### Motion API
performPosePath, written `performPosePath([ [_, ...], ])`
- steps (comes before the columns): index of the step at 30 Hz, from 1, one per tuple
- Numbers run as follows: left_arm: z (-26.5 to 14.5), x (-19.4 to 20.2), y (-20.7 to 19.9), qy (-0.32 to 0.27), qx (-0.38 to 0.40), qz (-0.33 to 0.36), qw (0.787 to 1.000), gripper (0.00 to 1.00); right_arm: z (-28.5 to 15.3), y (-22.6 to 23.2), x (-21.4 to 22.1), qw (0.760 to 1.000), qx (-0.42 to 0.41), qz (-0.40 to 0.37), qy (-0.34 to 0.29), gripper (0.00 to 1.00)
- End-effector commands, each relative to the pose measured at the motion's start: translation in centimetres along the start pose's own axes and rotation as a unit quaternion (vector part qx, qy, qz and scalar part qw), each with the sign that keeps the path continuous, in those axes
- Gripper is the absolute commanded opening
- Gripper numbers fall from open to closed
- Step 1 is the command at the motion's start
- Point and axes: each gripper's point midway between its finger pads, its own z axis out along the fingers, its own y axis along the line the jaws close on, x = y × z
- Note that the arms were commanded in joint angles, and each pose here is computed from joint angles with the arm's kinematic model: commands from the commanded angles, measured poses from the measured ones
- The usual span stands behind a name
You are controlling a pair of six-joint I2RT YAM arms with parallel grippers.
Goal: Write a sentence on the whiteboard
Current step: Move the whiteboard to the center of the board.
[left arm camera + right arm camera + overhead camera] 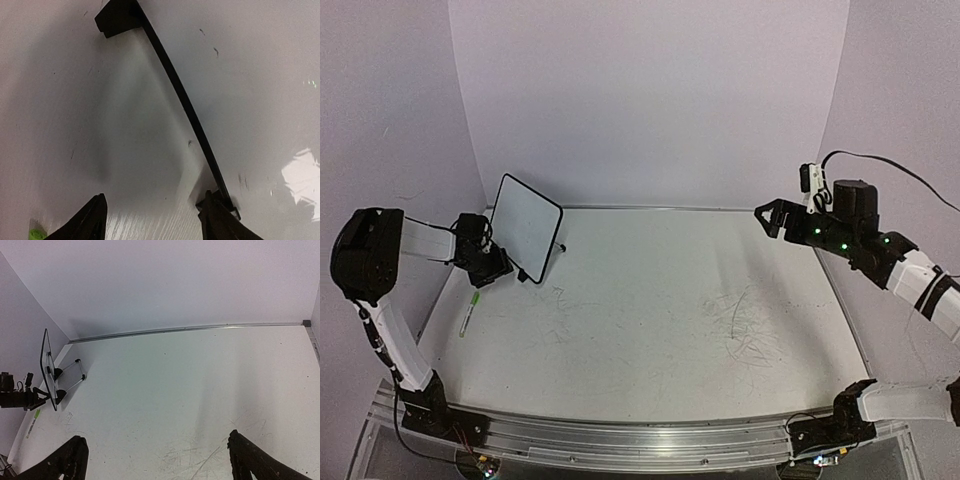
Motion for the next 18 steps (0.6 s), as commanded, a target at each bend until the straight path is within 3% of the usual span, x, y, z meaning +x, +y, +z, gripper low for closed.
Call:
performPosePath([
  [1, 1.5, -2.2, -0.7, -0.012, -0.005, 0.009, 1.000, 0.55, -0.8, 0.6, -1.0, 1.000, -0.012, 0.007, -0.024, 0.98],
  [8, 2.1, -0.1, -3.5, 0.006, 0.010, 0.040, 0.999, 0.37, -0.8, 0.5, -0.8, 1.000, -0.013, 0.013, -0.022, 0.98],
  [18, 1.2, 4.0, -10.0, 0.023, 0.058, 0.080, 0.995, 0.31, 0.4, 0.4, 0.2, 1.000, -0.016, 0.022, -0.006, 0.98],
])
